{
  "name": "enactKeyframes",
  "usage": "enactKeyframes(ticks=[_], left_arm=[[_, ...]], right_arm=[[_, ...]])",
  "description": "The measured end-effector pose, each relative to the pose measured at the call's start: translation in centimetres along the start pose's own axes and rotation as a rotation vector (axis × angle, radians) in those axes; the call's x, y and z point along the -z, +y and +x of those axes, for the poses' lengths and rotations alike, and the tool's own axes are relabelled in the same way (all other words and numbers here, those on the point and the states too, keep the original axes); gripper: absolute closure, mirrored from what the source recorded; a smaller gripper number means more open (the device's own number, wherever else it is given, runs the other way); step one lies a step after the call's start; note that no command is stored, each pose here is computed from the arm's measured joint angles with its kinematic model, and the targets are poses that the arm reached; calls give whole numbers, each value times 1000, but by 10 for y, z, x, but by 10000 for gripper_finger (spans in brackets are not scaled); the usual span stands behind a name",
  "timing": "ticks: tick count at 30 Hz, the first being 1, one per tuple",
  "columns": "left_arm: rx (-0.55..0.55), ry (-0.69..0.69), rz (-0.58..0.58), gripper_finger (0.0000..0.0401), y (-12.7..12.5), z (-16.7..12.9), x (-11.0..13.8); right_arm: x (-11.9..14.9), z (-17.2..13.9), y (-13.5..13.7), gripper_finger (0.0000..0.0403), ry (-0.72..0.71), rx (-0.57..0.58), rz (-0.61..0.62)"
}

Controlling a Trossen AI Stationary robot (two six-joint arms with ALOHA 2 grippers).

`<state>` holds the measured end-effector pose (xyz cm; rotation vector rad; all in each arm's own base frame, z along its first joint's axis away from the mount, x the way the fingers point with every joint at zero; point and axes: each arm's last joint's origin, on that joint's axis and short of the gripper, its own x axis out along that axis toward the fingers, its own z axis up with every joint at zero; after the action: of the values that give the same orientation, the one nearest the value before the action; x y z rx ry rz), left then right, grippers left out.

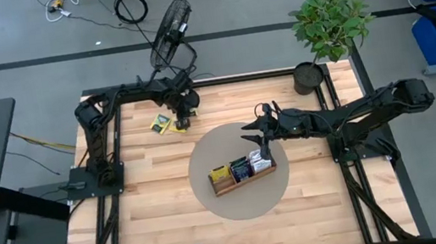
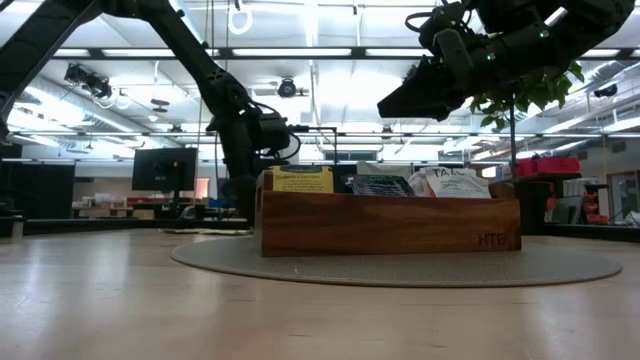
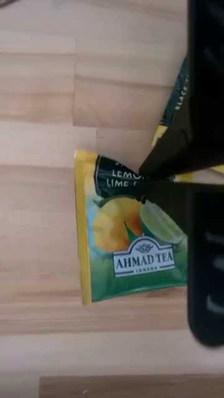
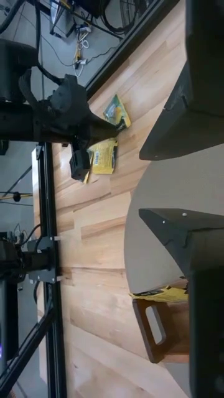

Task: Pick & Place Tea
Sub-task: Put the yellow tea bag into the left section of the wooden organizer

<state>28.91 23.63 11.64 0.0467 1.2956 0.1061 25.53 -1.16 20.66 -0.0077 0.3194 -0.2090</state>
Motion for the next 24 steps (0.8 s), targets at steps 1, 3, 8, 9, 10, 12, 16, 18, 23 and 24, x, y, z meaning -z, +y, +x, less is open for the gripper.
enactKeyframes(ticks=[1, 3, 8, 9, 10, 12, 16, 18, 23, 24], left_arm=[[-1, -3, 1, 387, 0, 0, 0], [2, -10, 1, 393, 0, 0, -1], [10, -14, -8, 398, 2, -7, -5], [10, -16, -20, 398, 3, -12, -7], [9, -16, -26, 399, 3, -14, -8], [13, 0, -29, 399, 3, -23, -8], [3, -40, -34, 400, 2, -41, -14], [50, -33, -50, 400, -2, -42, -12], [179, -78, -79, 400, -15, -49, -16], [201, -83, -78, 400, -17, -50, -17]], right_arm=[[0, 0, 0, 259, 0, 0, 0], [0, 0, 0, 259, 0, 0, 0], [0, 0, 0, 259, 5, 0, -1], [1, 0, 0, 259, 5, 0, -1], [1, 0, 0, 259, 6, 0, -1], [1, 0, 0, 259, 8, 0, -2], [2, 0, 0, 259, 21, 1, -7], [3, 0, 0, 259, 30, 2, -12], [5, 1, 0, 259, 41, 0, -70], [6, 2, 0, 259, 47, -1, -94]])
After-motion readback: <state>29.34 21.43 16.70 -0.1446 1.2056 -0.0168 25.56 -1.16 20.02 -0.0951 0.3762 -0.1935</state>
